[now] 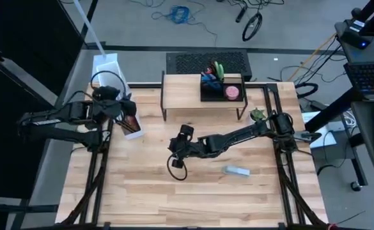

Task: Stock shelves
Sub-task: Put the white bookshelf on the shelf

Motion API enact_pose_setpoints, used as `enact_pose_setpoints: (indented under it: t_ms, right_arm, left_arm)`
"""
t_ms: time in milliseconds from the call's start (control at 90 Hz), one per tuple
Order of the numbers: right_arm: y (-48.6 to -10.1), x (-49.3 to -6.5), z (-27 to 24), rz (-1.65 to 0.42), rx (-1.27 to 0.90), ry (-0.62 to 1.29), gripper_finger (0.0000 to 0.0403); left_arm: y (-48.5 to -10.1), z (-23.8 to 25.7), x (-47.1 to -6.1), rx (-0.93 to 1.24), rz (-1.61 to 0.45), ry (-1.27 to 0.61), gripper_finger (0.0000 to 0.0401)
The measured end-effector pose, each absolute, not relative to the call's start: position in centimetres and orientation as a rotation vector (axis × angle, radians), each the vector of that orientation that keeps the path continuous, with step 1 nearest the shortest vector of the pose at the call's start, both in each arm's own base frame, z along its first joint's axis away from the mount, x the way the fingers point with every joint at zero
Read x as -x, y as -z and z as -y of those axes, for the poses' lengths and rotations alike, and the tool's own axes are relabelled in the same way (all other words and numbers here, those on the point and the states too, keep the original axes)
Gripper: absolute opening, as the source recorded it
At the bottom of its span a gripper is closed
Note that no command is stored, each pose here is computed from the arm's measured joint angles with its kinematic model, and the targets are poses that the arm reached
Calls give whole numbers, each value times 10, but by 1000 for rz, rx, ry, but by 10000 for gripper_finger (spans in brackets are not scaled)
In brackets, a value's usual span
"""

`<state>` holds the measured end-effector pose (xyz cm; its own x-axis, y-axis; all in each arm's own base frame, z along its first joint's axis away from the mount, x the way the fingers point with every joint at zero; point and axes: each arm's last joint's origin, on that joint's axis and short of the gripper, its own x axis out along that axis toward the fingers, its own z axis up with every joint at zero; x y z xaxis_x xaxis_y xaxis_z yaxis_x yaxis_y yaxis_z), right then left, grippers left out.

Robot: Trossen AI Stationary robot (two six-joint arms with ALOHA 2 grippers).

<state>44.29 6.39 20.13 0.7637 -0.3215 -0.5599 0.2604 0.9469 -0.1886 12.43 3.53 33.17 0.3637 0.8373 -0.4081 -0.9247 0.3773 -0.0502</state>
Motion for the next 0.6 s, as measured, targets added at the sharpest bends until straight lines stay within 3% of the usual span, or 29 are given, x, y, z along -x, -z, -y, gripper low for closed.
enact_pose_setpoints:
  t_ms: [389, 600]
  right_arm:
    - [-200, -442, -64, -633, 77, 325, 155]
    - [-201, -442, -63, -630, 70, 330, 155]
  left_arm:
    - [-334, -34, -116, 265, -389, -1186, 233]
    - [-365, -39, -110, 223, -331, -1210, 233]
